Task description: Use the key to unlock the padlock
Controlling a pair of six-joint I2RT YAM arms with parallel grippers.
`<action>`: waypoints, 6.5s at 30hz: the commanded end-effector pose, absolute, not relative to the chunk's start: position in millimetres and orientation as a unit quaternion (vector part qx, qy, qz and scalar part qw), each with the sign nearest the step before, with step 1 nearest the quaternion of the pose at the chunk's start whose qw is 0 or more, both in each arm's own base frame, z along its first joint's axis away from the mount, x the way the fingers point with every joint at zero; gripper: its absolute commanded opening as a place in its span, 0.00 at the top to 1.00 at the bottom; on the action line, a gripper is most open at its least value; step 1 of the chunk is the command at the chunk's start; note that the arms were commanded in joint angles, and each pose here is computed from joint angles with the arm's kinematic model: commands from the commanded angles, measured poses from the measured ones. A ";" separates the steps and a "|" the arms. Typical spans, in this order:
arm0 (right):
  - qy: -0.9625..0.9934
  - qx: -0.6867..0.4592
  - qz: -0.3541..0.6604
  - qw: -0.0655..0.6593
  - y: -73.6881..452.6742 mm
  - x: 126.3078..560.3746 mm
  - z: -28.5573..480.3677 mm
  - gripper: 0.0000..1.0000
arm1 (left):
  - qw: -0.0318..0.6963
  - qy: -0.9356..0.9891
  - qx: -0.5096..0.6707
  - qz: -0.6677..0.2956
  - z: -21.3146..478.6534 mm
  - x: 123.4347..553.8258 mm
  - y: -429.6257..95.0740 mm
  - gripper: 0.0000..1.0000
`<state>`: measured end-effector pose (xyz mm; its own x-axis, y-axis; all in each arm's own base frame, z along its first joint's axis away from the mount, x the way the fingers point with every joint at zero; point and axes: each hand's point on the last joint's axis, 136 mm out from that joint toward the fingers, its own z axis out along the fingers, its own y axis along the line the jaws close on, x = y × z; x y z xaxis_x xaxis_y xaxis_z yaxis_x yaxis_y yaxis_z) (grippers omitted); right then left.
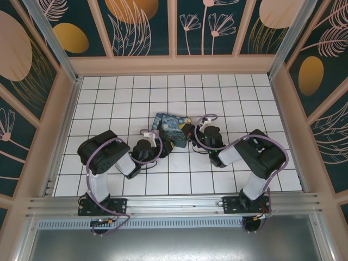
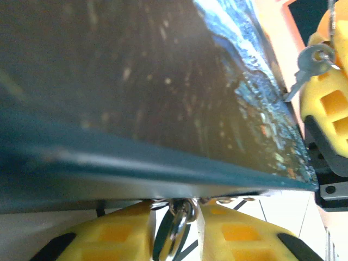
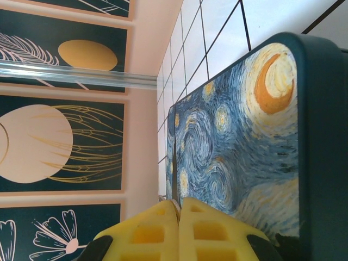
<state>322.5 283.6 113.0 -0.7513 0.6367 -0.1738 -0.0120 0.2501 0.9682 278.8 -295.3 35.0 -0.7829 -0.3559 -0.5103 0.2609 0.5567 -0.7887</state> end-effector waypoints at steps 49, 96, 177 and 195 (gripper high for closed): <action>0.738 0.272 0.556 0.268 284.3 223.3 99.1 1.00 | 0.229 0.735 -0.150 -0.620 129.3 262.4 -304.6 1.00; 0.731 0.253 0.568 0.282 293.2 240.6 119.4 1.00 | 0.212 0.739 -0.152 -0.621 119.2 262.2 -309.3 1.00; 0.682 0.115 0.689 0.216 336.4 250.6 180.1 1.00 | 0.141 0.721 -0.137 -0.665 150.7 251.0 -328.8 1.00; 0.719 0.096 0.644 0.241 313.0 255.6 169.8 1.00 | 0.137 0.733 -0.102 -0.658 144.2 242.2 -331.1 1.00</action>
